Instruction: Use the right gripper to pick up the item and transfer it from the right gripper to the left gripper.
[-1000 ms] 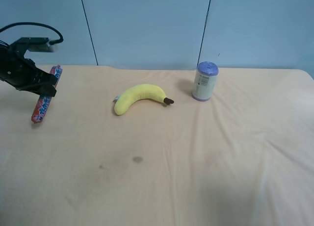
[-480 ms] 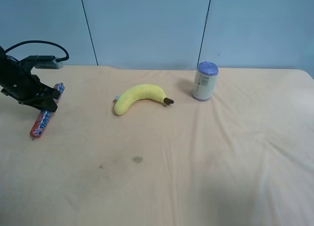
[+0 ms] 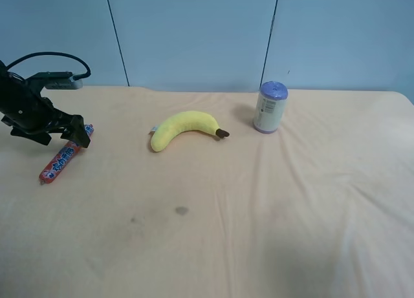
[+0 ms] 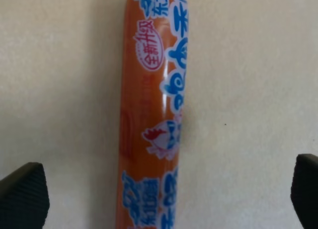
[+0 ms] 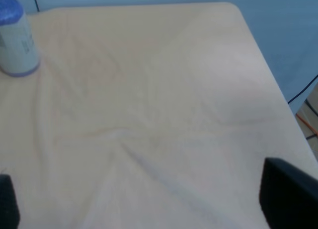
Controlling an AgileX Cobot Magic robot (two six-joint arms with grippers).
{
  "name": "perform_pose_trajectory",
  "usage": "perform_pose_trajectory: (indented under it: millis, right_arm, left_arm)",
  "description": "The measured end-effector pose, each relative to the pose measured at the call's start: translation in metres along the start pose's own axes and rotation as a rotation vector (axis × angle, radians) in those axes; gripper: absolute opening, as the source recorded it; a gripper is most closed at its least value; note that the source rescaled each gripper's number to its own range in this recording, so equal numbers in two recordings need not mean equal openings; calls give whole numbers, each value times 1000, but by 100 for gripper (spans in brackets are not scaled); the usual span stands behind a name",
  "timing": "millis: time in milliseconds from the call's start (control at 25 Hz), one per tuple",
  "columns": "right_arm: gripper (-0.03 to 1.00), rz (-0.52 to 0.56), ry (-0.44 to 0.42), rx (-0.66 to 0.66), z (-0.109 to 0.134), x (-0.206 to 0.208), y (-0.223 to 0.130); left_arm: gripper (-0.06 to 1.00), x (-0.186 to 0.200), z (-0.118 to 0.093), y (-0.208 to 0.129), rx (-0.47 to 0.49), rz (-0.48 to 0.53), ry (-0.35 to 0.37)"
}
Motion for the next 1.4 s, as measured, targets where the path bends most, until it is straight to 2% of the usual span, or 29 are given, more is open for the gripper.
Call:
perform_pose_trajectory:
  millis: [200, 360, 760, 1120, 1400]
  right_arm:
    - [92, 0, 0, 0, 0, 0, 0]
    - [92, 0, 0, 0, 0, 0, 0]
    - [92, 0, 0, 0, 0, 0, 0]
    - [92, 0, 0, 0, 0, 0, 0]
    - [92, 0, 0, 0, 0, 0, 0]
  left_arm:
    - [99, 5, -4, -3, 16, 18, -14]
    - [99, 26, -10, -1, 17, 4, -27]
    - [99, 116, -32, -9, 23, -32, -35]
    - [99, 180, -58, -60, 68, 82, -84]
    - [99, 192, -69, -119, 95, 84, -86]
Point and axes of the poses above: a point on each arm's last joint axis where the gripper is mounted, x pointing back along that axis away from the gripper, z along the wrist's bending axis when the last joint is at zero, y = z × x, the point moved 9 cm from there along -x, pointing out along that axis toward the gripper, and after that the axes turned 7 degrees about x, right-handed, at the moved point
